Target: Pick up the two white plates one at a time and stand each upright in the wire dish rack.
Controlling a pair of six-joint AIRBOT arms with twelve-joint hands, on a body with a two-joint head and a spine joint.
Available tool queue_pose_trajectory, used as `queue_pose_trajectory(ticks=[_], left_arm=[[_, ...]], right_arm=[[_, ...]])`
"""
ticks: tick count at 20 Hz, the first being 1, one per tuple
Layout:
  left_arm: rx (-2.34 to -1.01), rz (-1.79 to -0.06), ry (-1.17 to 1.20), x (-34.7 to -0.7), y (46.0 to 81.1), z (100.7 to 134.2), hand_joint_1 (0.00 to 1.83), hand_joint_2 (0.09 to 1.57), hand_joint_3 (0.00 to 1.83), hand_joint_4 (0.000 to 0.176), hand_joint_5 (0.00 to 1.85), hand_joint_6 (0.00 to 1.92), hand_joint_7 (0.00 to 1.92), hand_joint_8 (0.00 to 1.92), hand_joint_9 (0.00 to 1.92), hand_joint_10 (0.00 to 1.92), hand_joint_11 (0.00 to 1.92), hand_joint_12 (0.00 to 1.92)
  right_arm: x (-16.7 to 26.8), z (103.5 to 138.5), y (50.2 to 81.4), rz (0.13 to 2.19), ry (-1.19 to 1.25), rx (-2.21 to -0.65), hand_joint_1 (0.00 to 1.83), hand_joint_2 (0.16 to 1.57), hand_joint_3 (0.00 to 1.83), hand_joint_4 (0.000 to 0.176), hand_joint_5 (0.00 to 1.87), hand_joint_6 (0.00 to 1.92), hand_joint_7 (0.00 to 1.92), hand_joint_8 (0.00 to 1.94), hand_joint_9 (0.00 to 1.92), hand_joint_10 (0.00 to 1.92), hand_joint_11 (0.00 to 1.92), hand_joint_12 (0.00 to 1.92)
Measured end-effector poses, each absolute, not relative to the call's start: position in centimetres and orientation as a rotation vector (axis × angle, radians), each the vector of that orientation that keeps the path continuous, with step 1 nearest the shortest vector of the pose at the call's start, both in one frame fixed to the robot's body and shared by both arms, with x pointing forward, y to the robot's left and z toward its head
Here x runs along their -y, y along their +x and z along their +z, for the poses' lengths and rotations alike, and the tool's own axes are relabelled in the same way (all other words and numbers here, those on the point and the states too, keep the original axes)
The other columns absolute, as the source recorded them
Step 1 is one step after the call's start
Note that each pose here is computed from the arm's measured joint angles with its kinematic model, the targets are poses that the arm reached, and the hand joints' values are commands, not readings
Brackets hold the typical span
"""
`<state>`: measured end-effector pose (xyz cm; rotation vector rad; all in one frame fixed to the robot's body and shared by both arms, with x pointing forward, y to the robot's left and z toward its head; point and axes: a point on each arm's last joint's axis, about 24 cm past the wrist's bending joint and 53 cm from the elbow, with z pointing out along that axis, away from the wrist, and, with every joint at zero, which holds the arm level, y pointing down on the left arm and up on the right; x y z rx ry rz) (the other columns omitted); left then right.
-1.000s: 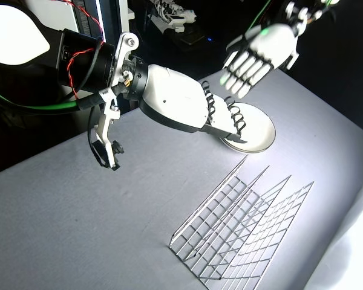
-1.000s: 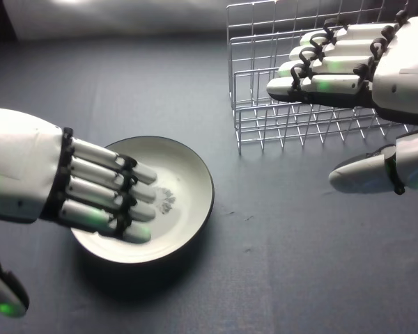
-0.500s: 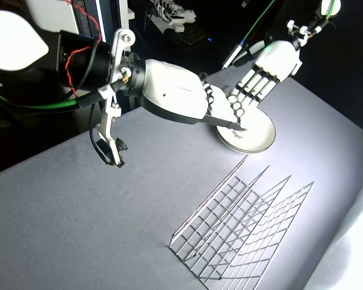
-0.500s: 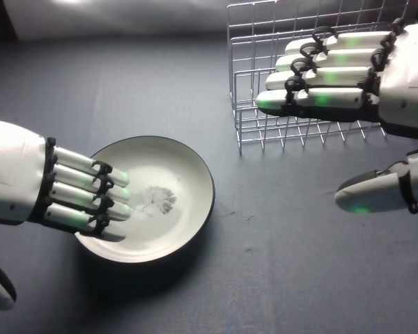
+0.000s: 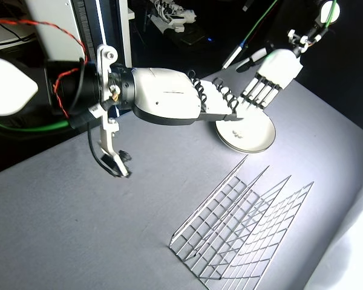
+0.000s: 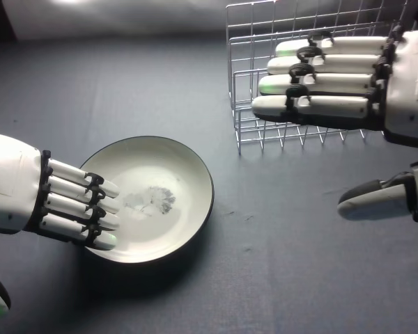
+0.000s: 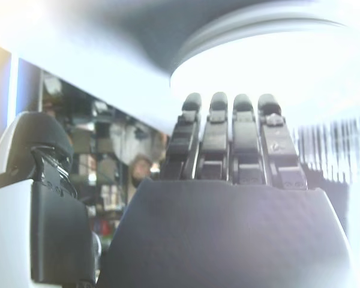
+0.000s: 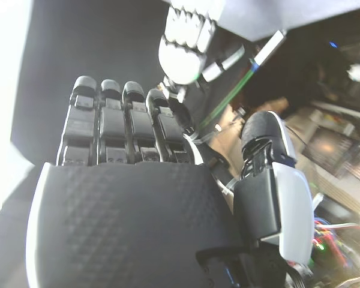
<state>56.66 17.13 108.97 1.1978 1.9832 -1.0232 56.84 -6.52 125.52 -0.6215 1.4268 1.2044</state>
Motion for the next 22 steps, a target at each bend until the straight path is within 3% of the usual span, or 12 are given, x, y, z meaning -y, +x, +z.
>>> queue_pose_trajectory(ticks=[22], left_arm=[[-2.028,-0.904,1.162,-18.6,59.5,106.7,0.00,1.07,0.00,0.000,0.02,0.00,0.00,0.00,0.00,0.00,0.00,0.00]], right_arm=[[5.3,123.9,58.1,1.199,-0.566,-1.476,0.00,1.19,0.00,0.000,0.00,0.00,0.00,0.00,0.00,0.00,0.00,0.00]])
